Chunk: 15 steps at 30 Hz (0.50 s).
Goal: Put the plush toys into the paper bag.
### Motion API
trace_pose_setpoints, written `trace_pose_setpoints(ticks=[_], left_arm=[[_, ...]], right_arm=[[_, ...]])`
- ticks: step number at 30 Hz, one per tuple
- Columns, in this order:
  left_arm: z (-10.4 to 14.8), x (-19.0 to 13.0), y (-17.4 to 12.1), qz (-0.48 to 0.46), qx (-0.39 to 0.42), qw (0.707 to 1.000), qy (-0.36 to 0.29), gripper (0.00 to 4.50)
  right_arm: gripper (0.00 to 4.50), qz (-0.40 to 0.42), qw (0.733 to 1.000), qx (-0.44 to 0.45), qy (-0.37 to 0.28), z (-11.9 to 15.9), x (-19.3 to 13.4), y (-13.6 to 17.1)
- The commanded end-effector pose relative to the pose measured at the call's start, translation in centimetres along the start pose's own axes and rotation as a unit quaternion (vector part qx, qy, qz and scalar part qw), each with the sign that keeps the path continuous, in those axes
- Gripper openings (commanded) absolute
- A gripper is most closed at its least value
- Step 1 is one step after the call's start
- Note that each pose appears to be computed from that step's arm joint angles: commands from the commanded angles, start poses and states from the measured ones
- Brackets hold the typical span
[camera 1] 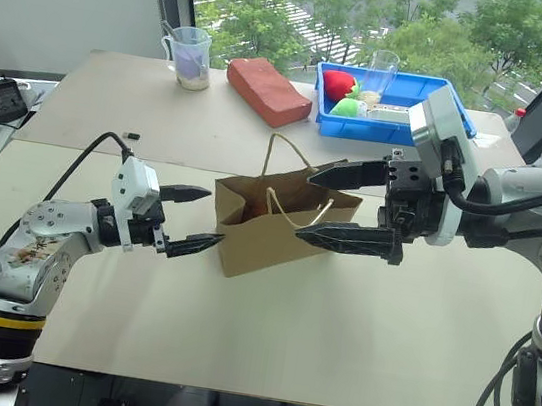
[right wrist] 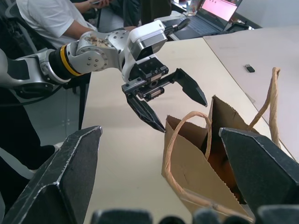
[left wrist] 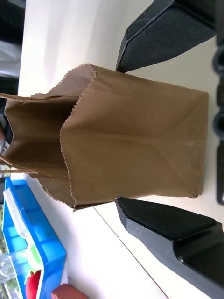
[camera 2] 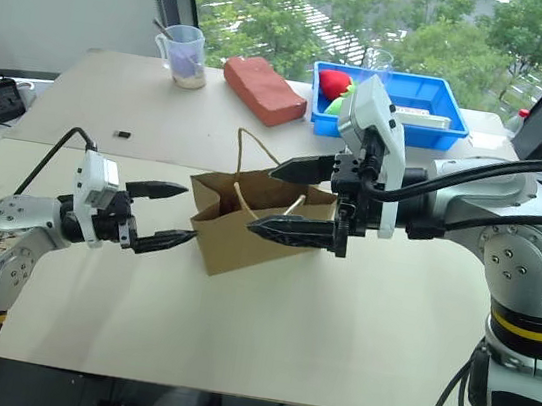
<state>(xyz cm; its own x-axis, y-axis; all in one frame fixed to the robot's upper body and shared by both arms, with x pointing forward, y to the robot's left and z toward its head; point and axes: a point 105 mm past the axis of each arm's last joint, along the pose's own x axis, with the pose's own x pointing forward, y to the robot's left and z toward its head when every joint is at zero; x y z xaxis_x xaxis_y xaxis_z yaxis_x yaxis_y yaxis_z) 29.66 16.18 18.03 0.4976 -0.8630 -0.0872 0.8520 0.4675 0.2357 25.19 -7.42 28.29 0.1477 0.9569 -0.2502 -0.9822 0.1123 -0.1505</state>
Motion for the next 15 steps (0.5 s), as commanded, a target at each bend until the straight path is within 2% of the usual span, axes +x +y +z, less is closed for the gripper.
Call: trace_pose_setpoints(ticks=[1, 15], left_arm=[[0.9, 0.1, 0.6, 0.017, 0.022, 0.999, -0.018, 4.5], [0.3, 1.3, 1.0, 0.035, 0.025, 0.999, -0.029, 4.5]], right_arm=[[4.47, -0.005, 0.999, -0.032, -0.011, 0.9, -0.1, 0.2], [4.47, -0.005, 0.999, -0.044, -0.018, 1.5, 0.0, 0.2]])
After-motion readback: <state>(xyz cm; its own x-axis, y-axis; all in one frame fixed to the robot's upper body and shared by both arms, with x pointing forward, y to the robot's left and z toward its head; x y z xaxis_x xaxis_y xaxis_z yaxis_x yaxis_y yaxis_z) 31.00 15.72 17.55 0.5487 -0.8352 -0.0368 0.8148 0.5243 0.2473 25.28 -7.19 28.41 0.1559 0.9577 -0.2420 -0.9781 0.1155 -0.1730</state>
